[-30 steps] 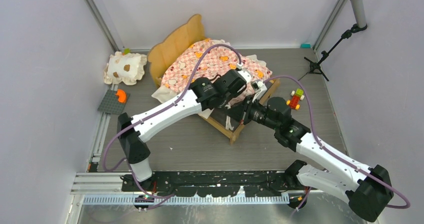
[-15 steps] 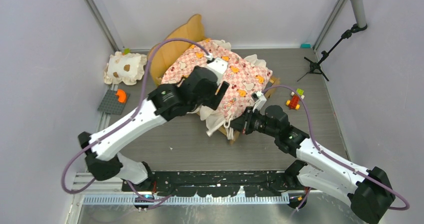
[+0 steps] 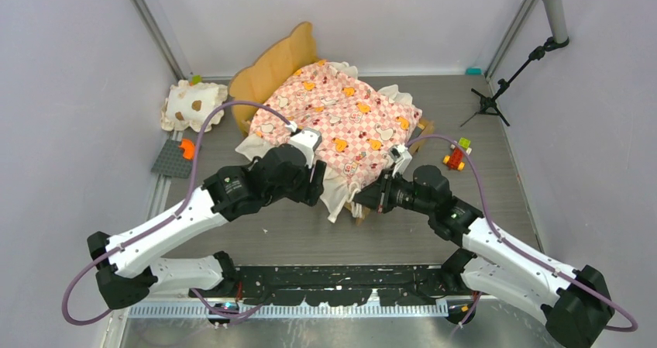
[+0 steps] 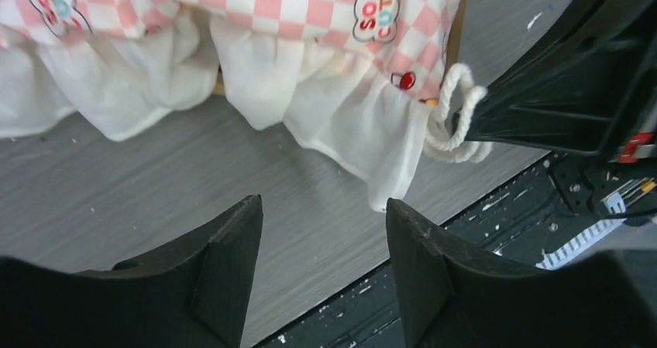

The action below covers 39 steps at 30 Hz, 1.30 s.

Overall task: Set up the pet bed
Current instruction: Cross the ropes on the bed frame.

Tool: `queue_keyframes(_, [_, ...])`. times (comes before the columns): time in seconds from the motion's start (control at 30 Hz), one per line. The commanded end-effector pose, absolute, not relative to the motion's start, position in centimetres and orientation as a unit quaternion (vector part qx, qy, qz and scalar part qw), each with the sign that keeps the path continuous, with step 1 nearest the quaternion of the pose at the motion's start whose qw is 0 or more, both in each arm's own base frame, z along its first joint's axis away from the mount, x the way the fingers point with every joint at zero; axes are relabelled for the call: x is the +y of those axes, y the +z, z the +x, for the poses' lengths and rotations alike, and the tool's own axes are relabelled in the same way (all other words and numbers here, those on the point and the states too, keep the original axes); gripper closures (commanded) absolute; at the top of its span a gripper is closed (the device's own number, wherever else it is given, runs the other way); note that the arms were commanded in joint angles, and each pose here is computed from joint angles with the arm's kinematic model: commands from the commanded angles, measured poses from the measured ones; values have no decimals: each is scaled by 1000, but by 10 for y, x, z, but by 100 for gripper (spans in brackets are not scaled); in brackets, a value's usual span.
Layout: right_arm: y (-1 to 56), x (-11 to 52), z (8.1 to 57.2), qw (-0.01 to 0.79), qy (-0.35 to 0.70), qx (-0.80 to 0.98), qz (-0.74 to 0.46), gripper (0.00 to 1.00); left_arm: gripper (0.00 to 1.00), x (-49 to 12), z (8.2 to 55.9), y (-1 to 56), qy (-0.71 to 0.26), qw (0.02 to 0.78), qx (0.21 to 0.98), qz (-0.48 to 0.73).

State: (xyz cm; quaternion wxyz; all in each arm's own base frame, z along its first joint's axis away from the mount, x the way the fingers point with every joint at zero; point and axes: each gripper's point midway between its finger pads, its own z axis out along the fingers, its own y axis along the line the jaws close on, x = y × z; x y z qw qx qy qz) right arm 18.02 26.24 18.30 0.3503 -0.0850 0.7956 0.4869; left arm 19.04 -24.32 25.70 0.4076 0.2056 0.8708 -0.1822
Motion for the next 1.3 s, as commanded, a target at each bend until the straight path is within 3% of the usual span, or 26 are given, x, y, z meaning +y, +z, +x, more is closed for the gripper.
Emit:
queue_keyframes(0.0, [208, 266, 156, 326, 520, 781, -116, 99, 39, -249, 183, 261, -230, 411, 865, 172])
queue_keyframes(0.37, [210, 262, 118, 260, 499, 817, -124, 93, 39, -236, 189, 257, -196, 420, 871, 161])
queue_keyframes(0.4, [200, 254, 117, 261, 473, 834, -114, 90, 39, -235, 189, 256, -195, 420, 872, 161])
queue_keyframes(0.6, [145, 179, 123, 255, 264, 930, -21, 48, 39, -232, 188, 243, -183, 412, 879, 157])
queue_keyframes(0.77, [162, 174, 135, 281, 245, 928, -14, 29, 30, -237, 191, 233, -182, 408, 882, 150])
queue_keyframes(0.87, [168, 171, 151, 308, 219, 926, 0, 29, 28, -240, 191, 223, -182, 399, 887, 144])
queue_keyframes(1.07, [164, 198, 170, 347, 266, 899, -26, 43, 31, -247, 187, 187, -212, 390, 888, 118])
queue_keyframes(1.27, [156, 199, 179, 379, 284, 881, -6, 46, 30, -262, 178, 163, -285, 394, 869, 91])
